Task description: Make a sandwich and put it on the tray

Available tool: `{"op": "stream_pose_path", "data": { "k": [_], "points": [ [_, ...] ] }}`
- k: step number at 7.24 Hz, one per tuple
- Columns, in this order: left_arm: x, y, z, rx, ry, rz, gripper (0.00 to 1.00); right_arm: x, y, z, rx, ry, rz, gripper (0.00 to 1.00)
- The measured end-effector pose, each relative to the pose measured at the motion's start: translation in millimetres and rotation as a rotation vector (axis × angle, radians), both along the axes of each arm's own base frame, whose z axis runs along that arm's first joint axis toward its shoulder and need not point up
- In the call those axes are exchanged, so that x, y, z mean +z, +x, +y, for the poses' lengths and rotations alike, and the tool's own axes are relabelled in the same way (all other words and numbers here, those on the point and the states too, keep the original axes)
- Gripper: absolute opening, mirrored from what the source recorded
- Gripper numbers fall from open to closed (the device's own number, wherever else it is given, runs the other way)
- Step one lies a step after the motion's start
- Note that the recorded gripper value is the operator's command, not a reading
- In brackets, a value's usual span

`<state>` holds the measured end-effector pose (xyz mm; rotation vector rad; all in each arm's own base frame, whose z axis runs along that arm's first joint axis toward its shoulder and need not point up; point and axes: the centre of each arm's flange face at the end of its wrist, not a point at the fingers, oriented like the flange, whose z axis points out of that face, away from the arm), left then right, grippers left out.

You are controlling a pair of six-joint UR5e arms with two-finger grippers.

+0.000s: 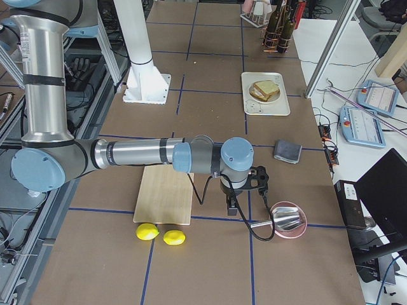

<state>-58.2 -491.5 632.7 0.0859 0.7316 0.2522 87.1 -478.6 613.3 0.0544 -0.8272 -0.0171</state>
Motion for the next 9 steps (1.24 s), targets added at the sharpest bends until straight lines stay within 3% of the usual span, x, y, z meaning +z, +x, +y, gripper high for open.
{"op": "stream_pose_path", "data": {
  "k": [3,9],
  "points": [
    [4.7,2.8,6.8,-0.001,-0.024,0.049,1.0,4.0,-0.5,2.3,0.0,-0.009,-0.006,1.0],
    [2.4,1.9,6.4,-0.005,-0.018,0.053,1.0,8.4,-0.4,3.1,-0.001,-0.015,-0.005,1.0]
  ]
}}
